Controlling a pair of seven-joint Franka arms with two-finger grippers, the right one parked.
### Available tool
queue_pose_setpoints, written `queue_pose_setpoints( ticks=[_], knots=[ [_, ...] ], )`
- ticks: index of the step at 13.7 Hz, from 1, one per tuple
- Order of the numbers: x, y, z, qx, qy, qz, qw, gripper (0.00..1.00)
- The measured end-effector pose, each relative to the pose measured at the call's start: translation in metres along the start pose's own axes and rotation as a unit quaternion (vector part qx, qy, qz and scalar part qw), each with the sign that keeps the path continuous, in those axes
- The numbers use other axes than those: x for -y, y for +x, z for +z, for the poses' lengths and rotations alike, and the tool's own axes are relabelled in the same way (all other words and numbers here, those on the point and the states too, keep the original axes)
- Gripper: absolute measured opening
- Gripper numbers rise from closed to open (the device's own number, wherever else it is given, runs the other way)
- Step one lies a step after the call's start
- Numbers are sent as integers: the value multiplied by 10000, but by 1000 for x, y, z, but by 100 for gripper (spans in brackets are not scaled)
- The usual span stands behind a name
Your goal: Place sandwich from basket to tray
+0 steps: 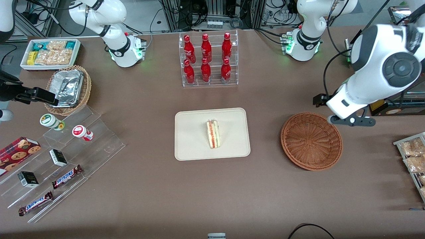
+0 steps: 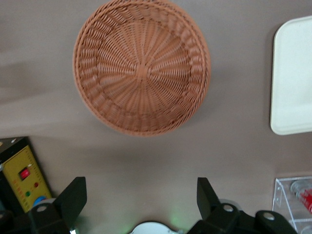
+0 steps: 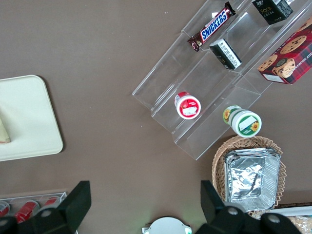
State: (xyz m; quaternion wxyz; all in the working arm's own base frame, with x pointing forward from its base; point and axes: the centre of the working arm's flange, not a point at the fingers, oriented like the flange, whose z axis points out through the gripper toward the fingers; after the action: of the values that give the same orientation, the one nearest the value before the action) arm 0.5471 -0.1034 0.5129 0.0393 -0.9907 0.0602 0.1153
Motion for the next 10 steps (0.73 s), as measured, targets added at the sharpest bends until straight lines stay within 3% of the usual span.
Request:
queue_pose_setpoints(
  ticks=[5,10],
  knots=[
    [13,-34,-28,107,50,-112,9999,100],
    [55,-56,-50,-41,-103,-248,9996,100]
  ],
)
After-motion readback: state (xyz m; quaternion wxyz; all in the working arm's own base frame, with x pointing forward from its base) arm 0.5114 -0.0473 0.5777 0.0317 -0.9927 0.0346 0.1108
